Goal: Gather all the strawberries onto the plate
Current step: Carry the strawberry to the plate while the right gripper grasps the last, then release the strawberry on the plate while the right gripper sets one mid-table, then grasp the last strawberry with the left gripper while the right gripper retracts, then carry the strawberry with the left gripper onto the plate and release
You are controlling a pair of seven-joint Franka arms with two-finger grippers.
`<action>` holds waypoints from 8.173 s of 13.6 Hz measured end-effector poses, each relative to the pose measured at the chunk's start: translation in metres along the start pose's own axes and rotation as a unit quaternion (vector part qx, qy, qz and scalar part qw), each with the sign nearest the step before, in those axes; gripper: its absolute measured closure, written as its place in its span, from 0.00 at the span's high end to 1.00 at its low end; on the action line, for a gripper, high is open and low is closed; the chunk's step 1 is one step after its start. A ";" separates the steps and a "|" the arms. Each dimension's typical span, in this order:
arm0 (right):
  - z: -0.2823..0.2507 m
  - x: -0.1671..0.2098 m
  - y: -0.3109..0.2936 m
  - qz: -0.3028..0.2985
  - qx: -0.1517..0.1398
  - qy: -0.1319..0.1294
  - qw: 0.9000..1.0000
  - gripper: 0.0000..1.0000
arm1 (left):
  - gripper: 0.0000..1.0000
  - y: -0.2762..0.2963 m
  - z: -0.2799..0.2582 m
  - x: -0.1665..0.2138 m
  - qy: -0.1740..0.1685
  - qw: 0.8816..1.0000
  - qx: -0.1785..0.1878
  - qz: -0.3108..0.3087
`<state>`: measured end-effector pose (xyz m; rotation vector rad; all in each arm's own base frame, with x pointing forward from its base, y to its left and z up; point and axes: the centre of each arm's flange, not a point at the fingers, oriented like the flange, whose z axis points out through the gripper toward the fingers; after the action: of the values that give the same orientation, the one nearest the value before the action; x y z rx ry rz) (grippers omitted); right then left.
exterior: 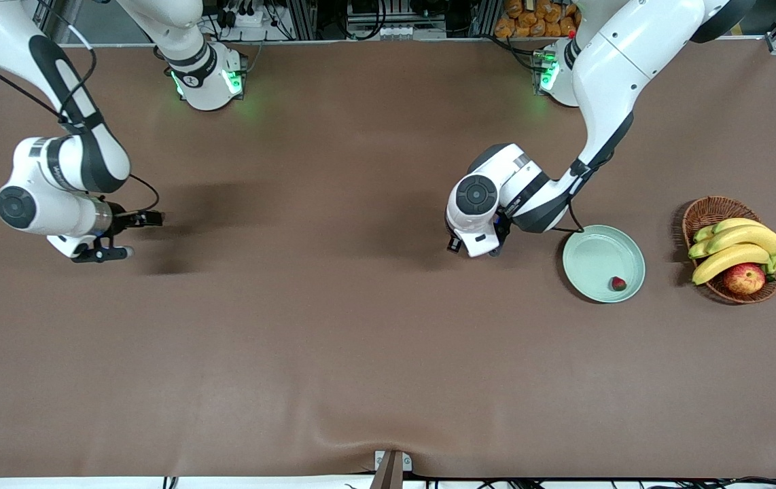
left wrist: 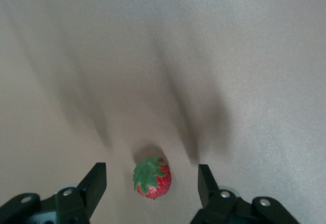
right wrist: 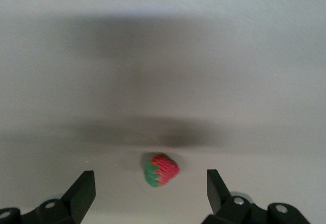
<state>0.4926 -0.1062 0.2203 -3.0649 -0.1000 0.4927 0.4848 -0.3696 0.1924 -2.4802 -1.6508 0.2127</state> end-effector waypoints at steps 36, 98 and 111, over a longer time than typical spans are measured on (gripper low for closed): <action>-0.087 0.048 -0.134 0.014 0.072 0.009 0.997 0.31 | 0.33 0.023 -0.033 0.086 0.016 0.999 -0.030 0.032; -0.440 -0.082 -0.195 0.046 0.040 0.135 0.989 1.00 | 0.32 0.029 0.001 0.053 0.002 0.977 0.007 0.212; -0.409 -0.054 -0.109 -0.001 -0.022 0.159 0.987 1.00 | 0.32 0.038 -0.072 0.135 0.032 0.976 -0.022 0.213</action>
<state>0.5637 -0.0114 0.6300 -3.1372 -0.1058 -0.0031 0.5855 -0.2635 0.2506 -2.8149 -1.0922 0.1421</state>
